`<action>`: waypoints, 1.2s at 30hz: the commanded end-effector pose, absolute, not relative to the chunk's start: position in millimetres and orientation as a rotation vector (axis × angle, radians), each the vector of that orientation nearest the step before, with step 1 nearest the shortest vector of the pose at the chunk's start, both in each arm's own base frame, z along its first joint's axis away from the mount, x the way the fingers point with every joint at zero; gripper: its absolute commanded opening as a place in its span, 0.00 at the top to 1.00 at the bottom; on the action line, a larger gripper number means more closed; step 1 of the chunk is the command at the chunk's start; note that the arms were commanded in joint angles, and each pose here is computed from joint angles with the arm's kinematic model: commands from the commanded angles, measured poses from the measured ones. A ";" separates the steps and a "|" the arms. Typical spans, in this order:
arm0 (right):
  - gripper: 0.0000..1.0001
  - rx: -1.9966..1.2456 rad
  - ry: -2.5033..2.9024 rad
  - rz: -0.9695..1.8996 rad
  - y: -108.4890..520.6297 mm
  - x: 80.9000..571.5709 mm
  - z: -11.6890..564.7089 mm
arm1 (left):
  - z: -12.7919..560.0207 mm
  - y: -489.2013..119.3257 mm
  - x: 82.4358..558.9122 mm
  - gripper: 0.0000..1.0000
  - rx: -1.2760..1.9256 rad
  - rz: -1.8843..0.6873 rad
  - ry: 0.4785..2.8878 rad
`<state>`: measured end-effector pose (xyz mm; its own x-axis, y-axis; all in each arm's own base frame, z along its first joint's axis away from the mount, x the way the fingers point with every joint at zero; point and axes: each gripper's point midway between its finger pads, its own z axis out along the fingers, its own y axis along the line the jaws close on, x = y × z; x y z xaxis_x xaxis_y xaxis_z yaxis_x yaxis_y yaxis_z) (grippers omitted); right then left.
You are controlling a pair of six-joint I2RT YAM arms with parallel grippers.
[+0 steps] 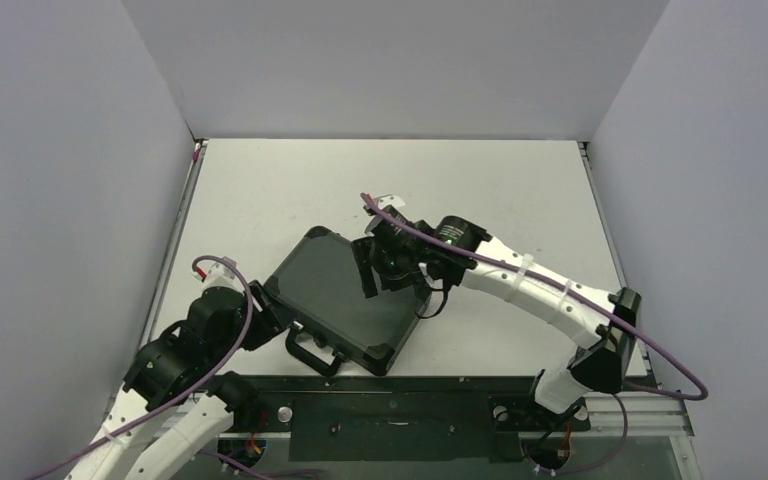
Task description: Pack up texas hold em set
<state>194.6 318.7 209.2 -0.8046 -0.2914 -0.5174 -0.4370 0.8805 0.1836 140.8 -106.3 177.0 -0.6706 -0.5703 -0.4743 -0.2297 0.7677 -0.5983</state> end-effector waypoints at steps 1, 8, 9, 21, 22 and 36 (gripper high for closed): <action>0.22 -0.483 2.415 0.443 301.8 198.6 254.8 | 223.1 -110.0 144.8 0.42 -0.461 -0.725 2.195; 0.17 -0.408 2.240 0.509 271.6 196.6 309.1 | 277.7 -112.8 152.4 0.09 -0.373 -0.789 2.054; 0.17 -0.382 2.208 0.512 264.6 197.4 318.5 | 281.3 -111.4 153.9 0.01 -0.367 -0.782 2.038; 0.12 -0.126 2.040 0.597 216.8 195.8 351.3 | 346.8 -99.1 174.6 0.04 -0.281 -0.652 1.922; 0.12 -0.087 2.016 0.610 210.6 195.9 356.4 | 349.3 -98.7 175.2 0.04 -0.263 -0.639 1.922; 0.08 0.104 1.796 0.632 171.4 204.6 391.1 | 392.5 -87.0 178.4 0.04 -0.216 -0.585 1.822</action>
